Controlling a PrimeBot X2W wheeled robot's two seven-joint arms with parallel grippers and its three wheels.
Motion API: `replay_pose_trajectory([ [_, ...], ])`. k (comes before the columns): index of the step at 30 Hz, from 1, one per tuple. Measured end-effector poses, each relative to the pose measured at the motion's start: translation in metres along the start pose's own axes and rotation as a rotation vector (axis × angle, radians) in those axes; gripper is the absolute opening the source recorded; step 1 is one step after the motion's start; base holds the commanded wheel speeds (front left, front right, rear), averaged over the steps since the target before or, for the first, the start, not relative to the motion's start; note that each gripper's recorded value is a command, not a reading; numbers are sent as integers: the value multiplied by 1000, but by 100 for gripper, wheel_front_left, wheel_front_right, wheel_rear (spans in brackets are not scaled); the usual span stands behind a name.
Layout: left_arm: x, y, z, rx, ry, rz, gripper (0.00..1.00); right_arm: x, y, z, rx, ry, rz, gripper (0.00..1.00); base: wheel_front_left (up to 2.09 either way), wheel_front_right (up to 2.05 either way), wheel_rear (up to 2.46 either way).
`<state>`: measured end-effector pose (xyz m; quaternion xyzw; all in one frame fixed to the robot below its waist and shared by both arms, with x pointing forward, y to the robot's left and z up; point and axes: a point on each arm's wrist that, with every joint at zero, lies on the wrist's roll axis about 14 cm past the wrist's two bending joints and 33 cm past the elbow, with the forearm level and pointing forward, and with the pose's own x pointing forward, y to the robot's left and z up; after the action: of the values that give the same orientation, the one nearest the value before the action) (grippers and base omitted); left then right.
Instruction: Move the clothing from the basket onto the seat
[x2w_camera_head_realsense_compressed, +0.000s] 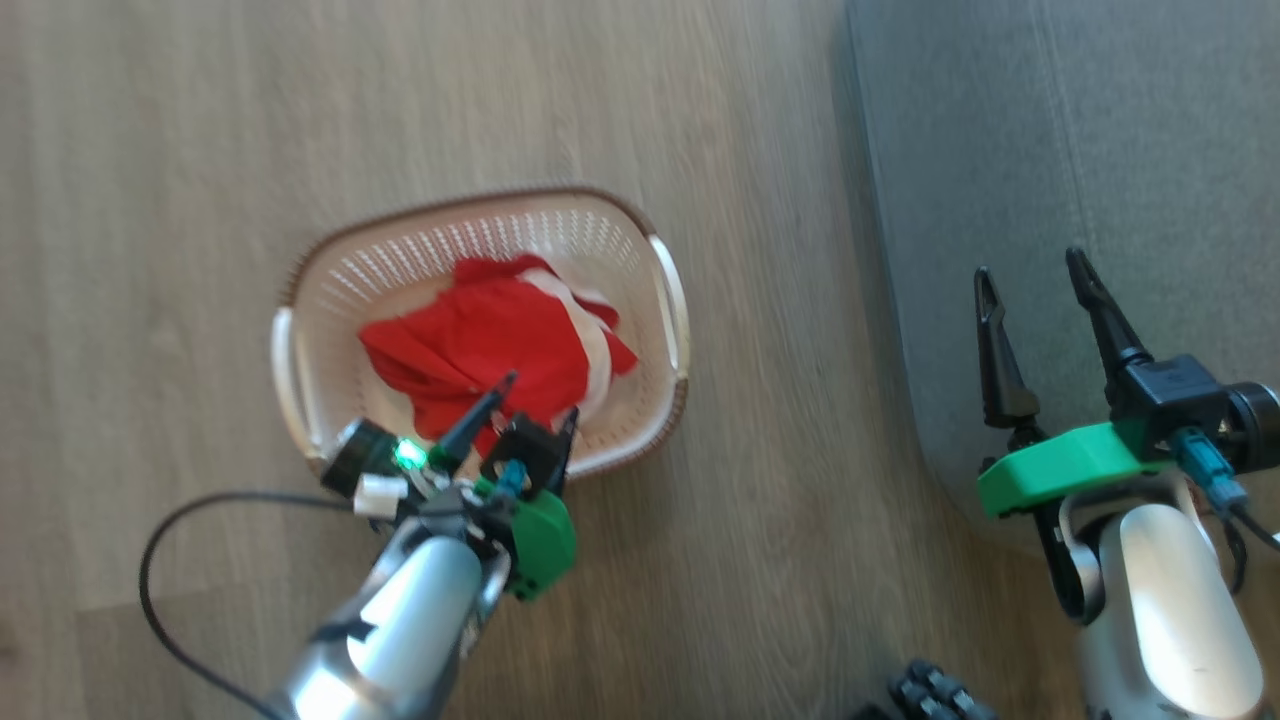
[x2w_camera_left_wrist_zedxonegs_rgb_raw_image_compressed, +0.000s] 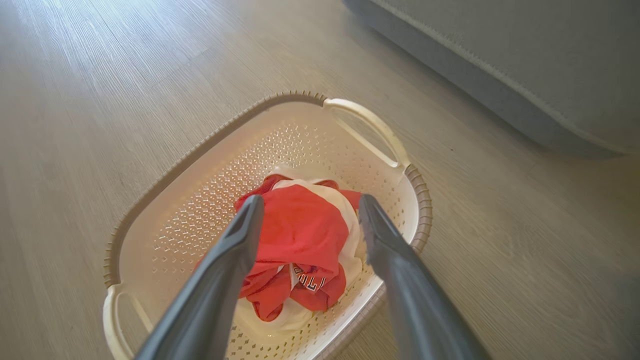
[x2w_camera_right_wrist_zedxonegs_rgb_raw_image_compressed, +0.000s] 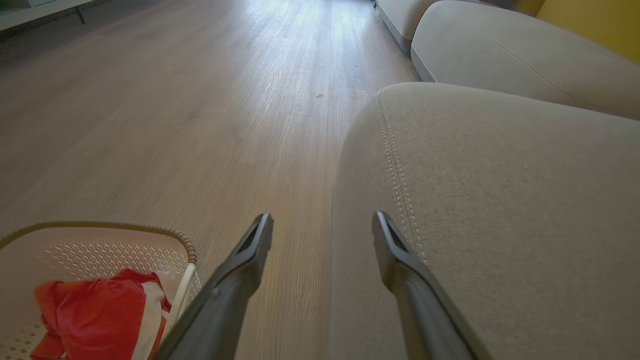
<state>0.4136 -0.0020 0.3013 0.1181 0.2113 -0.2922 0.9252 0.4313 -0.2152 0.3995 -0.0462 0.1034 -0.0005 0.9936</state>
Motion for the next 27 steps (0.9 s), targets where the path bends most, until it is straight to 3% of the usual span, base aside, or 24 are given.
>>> replay_pose_trajectory([
  [8,51,2,-61,54,163,-89,100,1,-6,-53,27,142,-23,100,0,0,0],
  [17,98,15,-117,74,315,-133,100,15,-4,-82,75,202,-21,100,0,0,0],
  [27,123,-4,-159,77,466,-236,100,11,-19,-104,81,264,-64,100,0,0,0],
])
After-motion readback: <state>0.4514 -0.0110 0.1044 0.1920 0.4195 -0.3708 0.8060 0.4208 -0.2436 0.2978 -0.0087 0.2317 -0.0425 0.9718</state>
